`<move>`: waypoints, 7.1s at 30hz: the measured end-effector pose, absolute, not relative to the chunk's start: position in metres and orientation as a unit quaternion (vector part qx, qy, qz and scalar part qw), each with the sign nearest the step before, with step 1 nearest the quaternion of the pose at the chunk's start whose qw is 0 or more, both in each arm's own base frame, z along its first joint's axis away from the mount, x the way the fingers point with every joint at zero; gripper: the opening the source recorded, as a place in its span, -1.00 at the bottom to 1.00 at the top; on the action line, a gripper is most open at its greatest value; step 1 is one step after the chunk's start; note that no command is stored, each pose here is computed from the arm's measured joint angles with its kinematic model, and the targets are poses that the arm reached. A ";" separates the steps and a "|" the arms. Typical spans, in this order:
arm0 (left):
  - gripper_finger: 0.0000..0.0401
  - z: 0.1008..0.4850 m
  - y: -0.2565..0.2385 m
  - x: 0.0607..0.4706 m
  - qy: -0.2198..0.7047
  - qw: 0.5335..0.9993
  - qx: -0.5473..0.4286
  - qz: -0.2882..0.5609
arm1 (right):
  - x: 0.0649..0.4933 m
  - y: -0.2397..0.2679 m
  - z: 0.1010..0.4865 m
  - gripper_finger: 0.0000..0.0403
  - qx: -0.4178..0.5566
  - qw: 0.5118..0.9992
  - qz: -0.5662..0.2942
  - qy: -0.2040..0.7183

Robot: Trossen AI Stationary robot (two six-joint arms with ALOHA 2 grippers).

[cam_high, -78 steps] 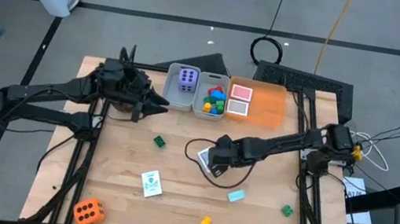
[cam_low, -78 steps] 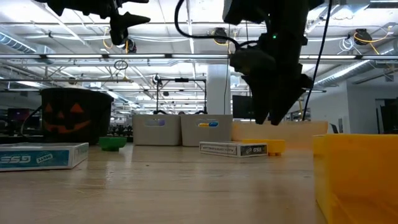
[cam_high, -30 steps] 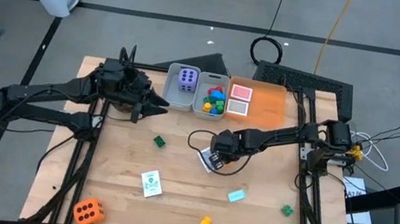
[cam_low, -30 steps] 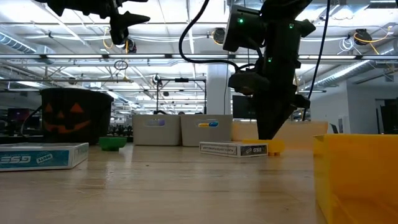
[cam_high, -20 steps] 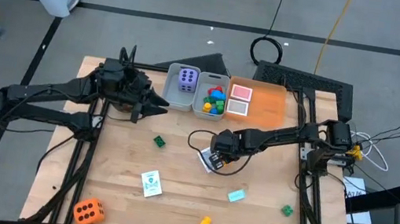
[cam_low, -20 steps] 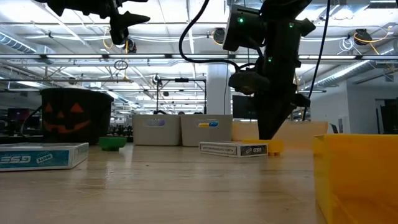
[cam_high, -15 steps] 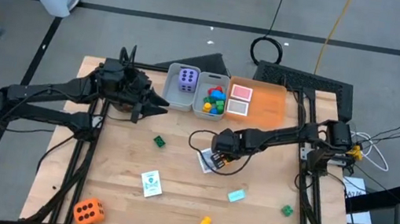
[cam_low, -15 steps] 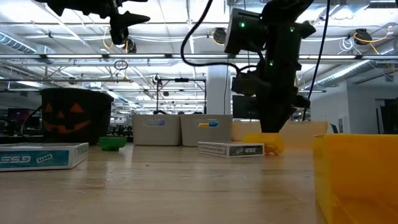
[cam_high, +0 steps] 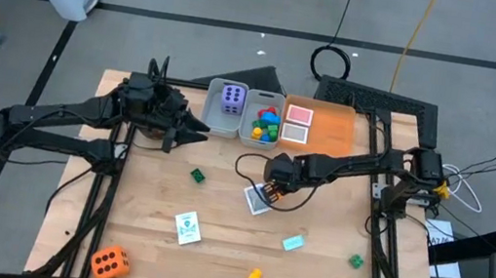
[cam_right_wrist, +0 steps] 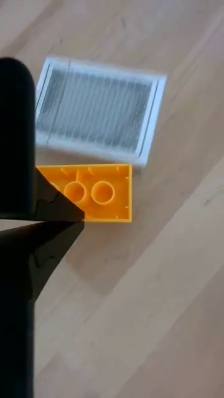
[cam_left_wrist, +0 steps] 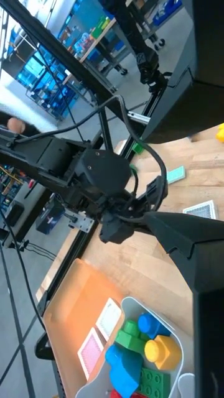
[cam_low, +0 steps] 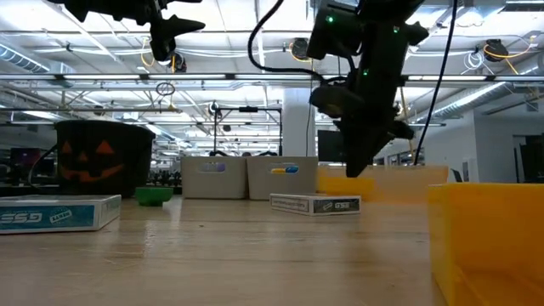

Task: Pick & Place Toys
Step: Put the yellow gamepiece into the right gray bin

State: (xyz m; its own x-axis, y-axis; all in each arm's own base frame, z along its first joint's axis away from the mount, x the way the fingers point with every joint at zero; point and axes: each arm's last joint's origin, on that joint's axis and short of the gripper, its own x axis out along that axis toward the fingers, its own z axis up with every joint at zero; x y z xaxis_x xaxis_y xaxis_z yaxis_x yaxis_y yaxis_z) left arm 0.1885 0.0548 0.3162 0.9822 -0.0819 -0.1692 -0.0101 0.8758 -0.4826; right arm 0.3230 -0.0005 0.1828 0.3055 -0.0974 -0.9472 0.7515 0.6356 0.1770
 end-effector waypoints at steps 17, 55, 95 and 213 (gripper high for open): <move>-0.02 0.321 0.056 0.190 0.068 0.966 -0.249 -0.020 | 0.334 -0.020 0.272 -1.00 0.344 0.883 -0.236 0.215; -0.02 0.323 0.062 0.191 0.050 0.968 -0.245 -0.011 | 0.365 -0.047 0.200 0.62 0.157 0.911 -0.113 0.364; -0.03 0.323 0.062 0.191 0.051 0.965 -0.257 -0.006 | 0.374 -0.045 0.140 0.39 0.098 0.877 -0.132 0.451; -0.03 0.349 0.066 0.346 0.334 0.939 -0.019 -0.081 | 0.299 -0.030 0.319 -0.32 0.077 0.971 -0.014 0.225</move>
